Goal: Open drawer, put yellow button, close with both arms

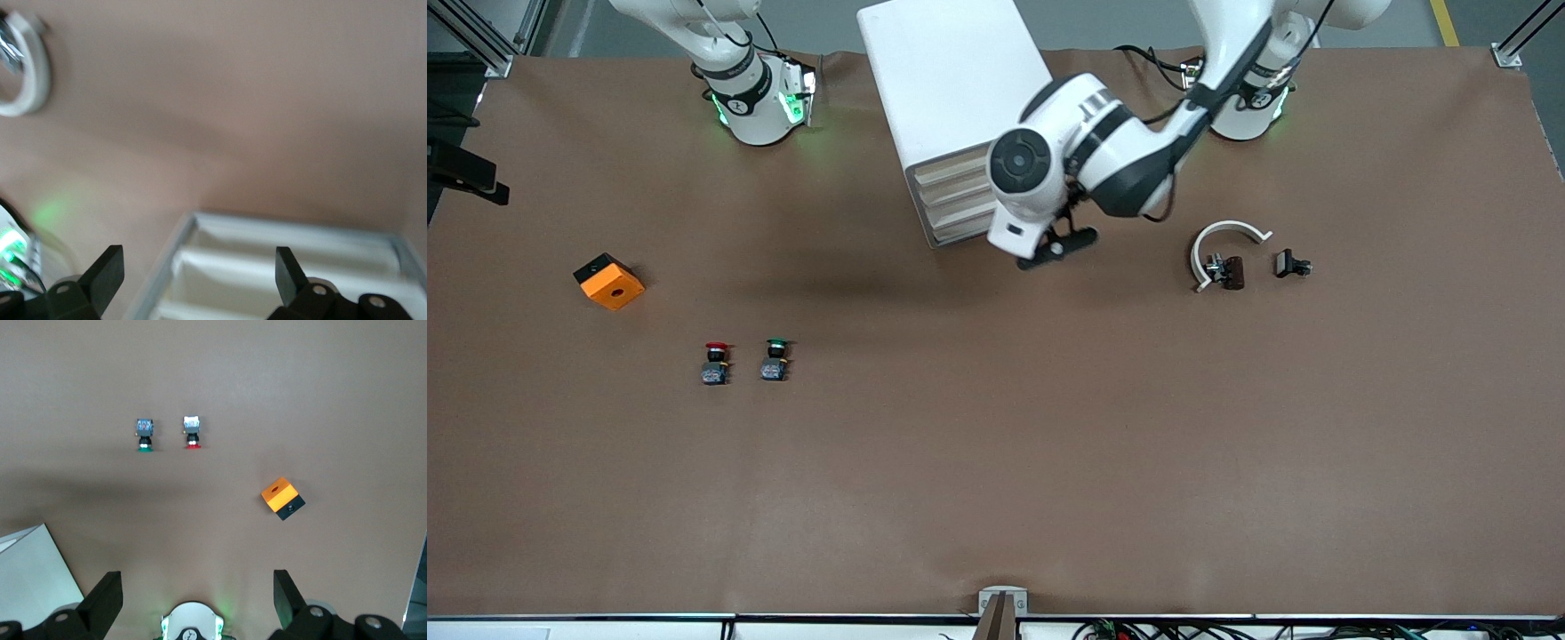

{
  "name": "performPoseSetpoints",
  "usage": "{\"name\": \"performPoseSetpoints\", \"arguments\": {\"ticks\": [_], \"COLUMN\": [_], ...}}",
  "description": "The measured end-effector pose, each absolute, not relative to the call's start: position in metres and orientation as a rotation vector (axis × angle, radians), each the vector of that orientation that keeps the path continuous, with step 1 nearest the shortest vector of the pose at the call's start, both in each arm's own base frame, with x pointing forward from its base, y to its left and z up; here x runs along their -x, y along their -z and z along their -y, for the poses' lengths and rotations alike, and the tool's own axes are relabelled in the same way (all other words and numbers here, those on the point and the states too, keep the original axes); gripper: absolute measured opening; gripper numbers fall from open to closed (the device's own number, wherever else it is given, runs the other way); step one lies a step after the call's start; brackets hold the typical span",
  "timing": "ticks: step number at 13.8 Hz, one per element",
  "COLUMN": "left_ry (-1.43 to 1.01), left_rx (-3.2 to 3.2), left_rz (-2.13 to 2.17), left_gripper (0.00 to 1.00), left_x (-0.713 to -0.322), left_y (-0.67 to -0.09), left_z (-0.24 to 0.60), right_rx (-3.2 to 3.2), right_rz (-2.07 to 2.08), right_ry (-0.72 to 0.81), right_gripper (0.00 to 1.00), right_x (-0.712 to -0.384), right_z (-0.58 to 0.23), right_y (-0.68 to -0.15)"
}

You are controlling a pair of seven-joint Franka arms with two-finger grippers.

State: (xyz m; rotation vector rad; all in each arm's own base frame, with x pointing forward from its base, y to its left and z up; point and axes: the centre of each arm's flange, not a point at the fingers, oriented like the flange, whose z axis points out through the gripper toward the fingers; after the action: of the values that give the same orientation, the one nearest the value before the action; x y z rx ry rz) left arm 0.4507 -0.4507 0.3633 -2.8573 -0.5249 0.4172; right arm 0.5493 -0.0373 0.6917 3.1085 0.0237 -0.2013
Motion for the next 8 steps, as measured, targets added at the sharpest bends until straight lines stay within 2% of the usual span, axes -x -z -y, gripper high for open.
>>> {"name": "performPoseSetpoints", "arguments": {"ticks": [4,8], "left_ry": [-0.313,-0.088], "left_rx": [2.820,2.763], "left_rz": [0.686,0.651], "left_gripper": [1.00,1.00], "left_x": [-0.521,-0.550], "left_y": [-0.390,-0.416], "left_z": [0.374,0.328], "right_rx": [-3.114,-3.112], "right_rz": [-0.079,-0.160], "right_ry": [0.095,0.073], "right_gripper": [1.00,1.00], "right_x": [-0.539,-0.530], "right_z": [0.036,0.036], "right_y": [-0.691,-0.692]}}
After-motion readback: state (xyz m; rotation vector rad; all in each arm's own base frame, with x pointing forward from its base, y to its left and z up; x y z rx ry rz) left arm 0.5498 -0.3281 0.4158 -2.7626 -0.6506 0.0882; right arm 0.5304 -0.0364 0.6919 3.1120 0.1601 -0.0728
